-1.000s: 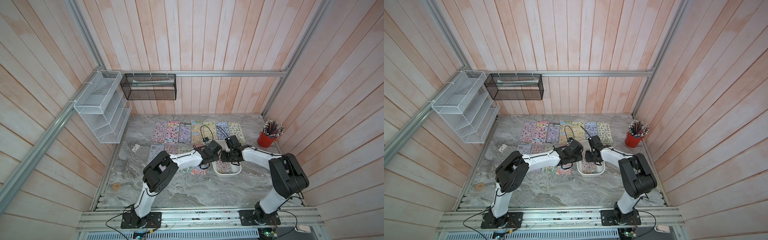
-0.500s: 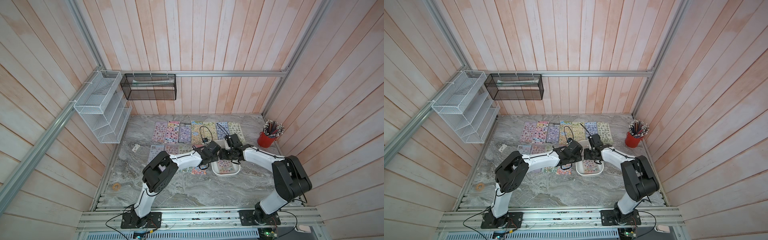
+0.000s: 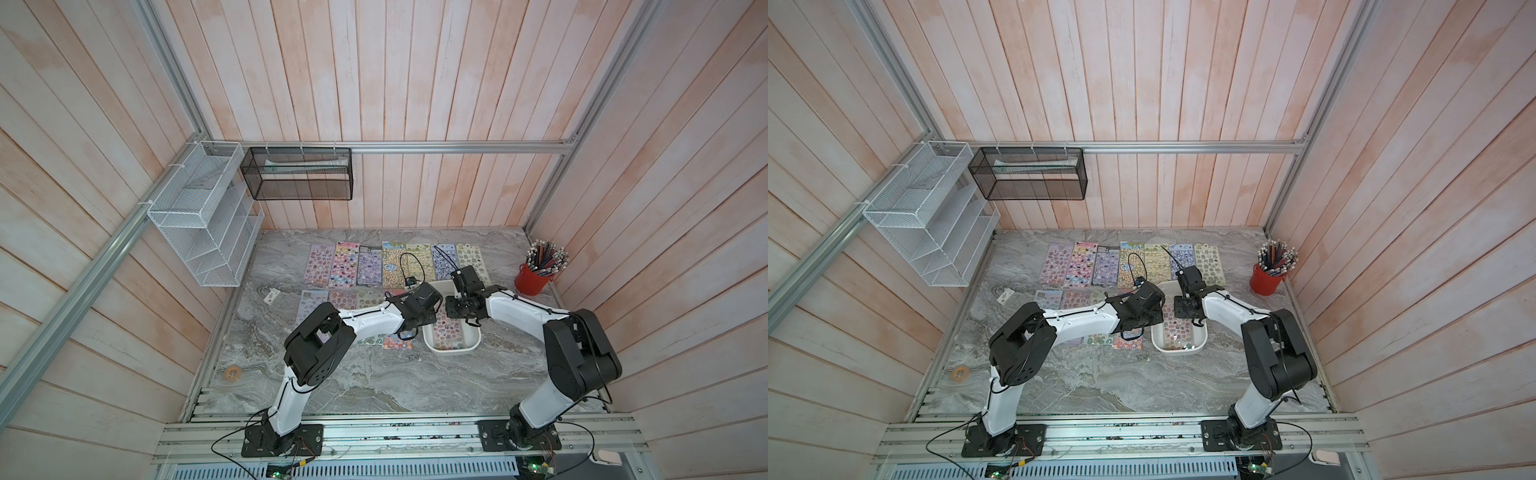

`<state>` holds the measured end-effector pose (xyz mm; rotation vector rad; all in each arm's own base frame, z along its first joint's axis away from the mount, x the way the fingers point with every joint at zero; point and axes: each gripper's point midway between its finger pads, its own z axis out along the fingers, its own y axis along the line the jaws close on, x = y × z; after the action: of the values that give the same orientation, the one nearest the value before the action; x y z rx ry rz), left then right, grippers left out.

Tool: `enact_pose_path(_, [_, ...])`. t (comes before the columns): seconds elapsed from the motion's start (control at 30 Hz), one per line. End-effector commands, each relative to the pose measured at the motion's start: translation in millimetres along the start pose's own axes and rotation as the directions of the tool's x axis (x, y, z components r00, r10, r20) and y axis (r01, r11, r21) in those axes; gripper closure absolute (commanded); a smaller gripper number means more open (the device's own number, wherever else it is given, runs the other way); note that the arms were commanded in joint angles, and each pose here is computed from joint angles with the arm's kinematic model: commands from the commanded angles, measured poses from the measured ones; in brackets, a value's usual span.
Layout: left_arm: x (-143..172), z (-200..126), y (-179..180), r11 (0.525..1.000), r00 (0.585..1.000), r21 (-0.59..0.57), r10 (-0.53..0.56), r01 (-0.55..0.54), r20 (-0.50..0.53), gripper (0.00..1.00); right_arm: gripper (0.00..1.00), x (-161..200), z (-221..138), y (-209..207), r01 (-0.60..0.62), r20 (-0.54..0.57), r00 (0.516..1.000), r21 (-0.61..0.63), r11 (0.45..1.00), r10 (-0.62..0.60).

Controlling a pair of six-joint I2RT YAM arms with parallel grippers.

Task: Take the stickers out of the storage box
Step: Pick up the sticker from the storage box.

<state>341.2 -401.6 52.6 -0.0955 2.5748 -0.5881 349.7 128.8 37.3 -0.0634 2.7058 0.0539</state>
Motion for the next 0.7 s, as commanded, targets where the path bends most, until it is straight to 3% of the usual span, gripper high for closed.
enact_pose_path(0.0, [3.9,-10.1,2.3,1.0,1.0,-0.009,0.019,-0.019,-0.012,1.0,0.61,16.6,13.7,-11.8,0.031,-0.051,0.998,0.092,0.995,-0.026])
enact_pose_path(0.2, [1.4,-11.4,0.8,1.0,1.0,-0.005,0.023,-0.023,-0.006,1.0,0.42,31.3,29.1,-1.8,0.051,-0.1,0.994,0.057,0.997,-0.046])
enact_pose_path(0.33, [1.6,-10.5,0.8,1.0,1.0,-0.007,0.027,-0.027,-0.007,1.0,0.38,33.3,30.4,9.4,0.033,-0.105,0.994,-0.017,0.999,-0.034])
enact_pose_path(0.67, [1.0,-9.1,1.2,1.0,1.0,-0.009,0.028,-0.028,-0.009,1.0,0.54,35.0,32.3,15.5,-0.131,-0.149,0.984,-0.238,0.962,0.097])
